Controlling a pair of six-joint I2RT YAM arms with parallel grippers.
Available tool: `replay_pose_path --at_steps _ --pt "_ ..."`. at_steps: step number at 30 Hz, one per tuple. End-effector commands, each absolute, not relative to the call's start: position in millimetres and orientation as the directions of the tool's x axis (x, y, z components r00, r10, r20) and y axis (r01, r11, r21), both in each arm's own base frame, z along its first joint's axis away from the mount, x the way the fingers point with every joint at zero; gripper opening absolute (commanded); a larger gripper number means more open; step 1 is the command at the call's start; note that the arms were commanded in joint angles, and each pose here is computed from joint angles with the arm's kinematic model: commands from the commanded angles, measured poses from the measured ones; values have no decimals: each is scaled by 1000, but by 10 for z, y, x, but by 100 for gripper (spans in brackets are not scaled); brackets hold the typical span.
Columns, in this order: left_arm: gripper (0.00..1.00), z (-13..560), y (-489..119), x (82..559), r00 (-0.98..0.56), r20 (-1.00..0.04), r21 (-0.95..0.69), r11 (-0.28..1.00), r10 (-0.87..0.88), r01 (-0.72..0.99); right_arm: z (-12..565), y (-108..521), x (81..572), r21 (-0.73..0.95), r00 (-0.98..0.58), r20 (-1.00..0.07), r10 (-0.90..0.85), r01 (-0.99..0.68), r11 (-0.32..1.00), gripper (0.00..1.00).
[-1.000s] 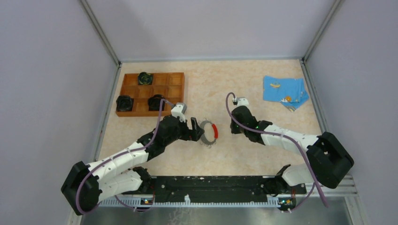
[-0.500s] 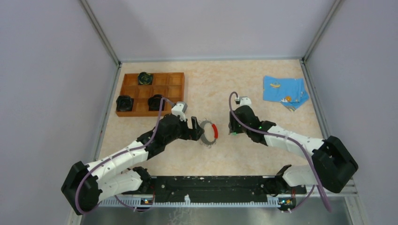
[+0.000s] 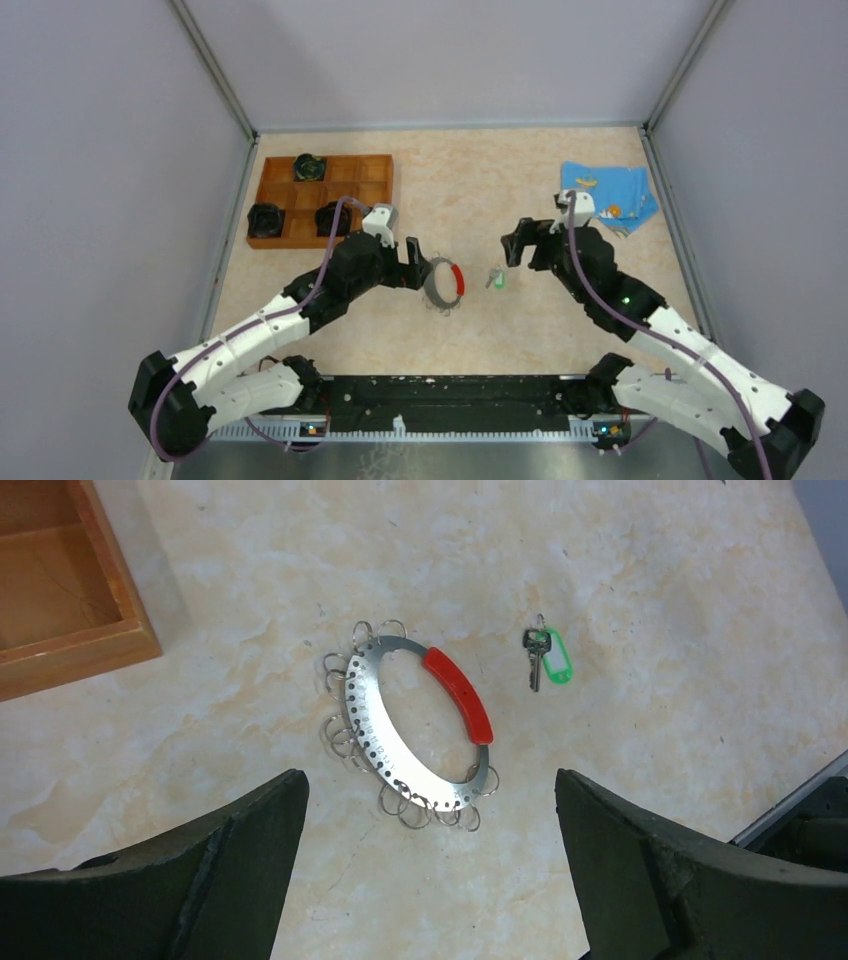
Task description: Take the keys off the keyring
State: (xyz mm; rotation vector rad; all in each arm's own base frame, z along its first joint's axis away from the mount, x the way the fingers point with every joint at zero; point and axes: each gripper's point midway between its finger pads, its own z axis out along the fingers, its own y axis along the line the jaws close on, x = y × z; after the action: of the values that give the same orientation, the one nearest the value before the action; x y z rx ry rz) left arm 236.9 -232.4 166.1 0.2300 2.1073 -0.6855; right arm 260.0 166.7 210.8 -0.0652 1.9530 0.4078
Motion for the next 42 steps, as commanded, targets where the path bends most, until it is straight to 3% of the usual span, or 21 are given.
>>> replay_pose_path --at_steps 1,8,42 --pt "99 1894 -2205 2508 -530 -843 -329 868 -92 373 2592 1431 2540 249 -289 -940 181 -217 944 93" --pt "99 1930 -2132 2558 -530 -844 -300 894 -86 332 2669 1312 2479 213 -257 -954 155 -214 953 99" --pt "99 1936 -2117 2536 -509 -856 -300 888 -89 349 2576 1353 2497 196 -275 -953 130 -226 954 99"
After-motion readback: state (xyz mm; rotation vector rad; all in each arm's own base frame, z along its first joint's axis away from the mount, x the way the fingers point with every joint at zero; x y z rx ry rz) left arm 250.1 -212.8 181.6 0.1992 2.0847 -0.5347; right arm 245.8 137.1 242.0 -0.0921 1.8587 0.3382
